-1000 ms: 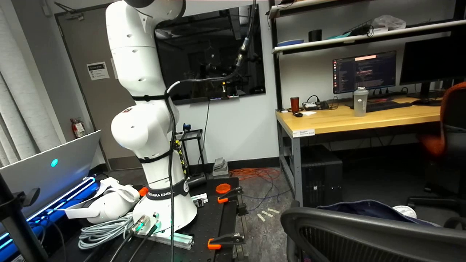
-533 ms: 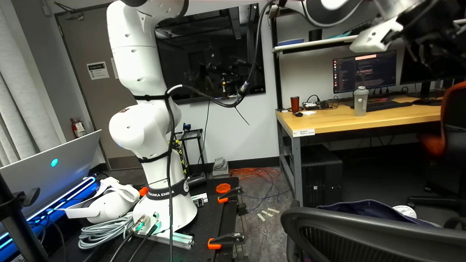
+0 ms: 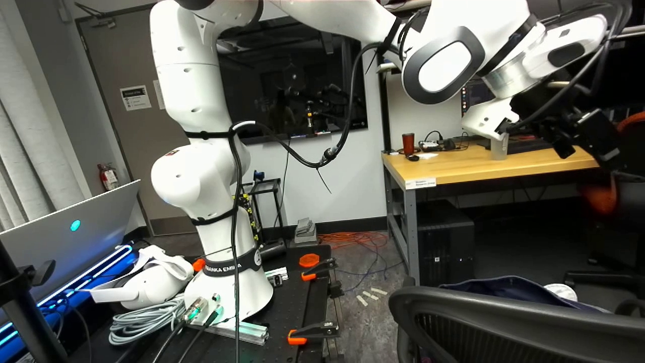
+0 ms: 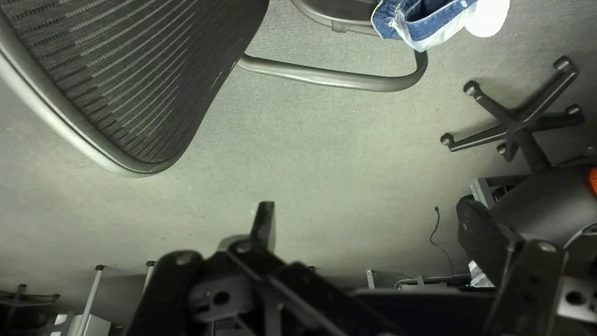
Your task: Take the jacket off the back of the chair and put it on the seat
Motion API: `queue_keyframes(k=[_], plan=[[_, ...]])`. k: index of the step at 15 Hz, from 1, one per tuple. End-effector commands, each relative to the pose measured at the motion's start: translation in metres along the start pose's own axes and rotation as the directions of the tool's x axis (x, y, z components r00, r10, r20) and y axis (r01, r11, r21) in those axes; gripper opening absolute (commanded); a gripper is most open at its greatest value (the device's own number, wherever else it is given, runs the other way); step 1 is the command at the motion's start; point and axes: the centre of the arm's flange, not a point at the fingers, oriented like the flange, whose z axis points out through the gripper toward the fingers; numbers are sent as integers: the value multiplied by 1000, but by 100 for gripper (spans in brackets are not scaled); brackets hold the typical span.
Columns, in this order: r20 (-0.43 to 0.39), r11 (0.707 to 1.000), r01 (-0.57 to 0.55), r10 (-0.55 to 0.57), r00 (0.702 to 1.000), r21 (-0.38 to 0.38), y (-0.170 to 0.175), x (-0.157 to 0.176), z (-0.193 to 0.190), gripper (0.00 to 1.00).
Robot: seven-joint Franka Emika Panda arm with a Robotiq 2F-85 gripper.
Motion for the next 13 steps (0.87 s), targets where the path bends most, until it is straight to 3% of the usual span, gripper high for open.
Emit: queue_keyframes(k=[1,13], plan=[[-27,999,24,-24,999,30,-10,-14,7,100],[10,1000,5,-5,1000,27,-15,-14,8,100]])
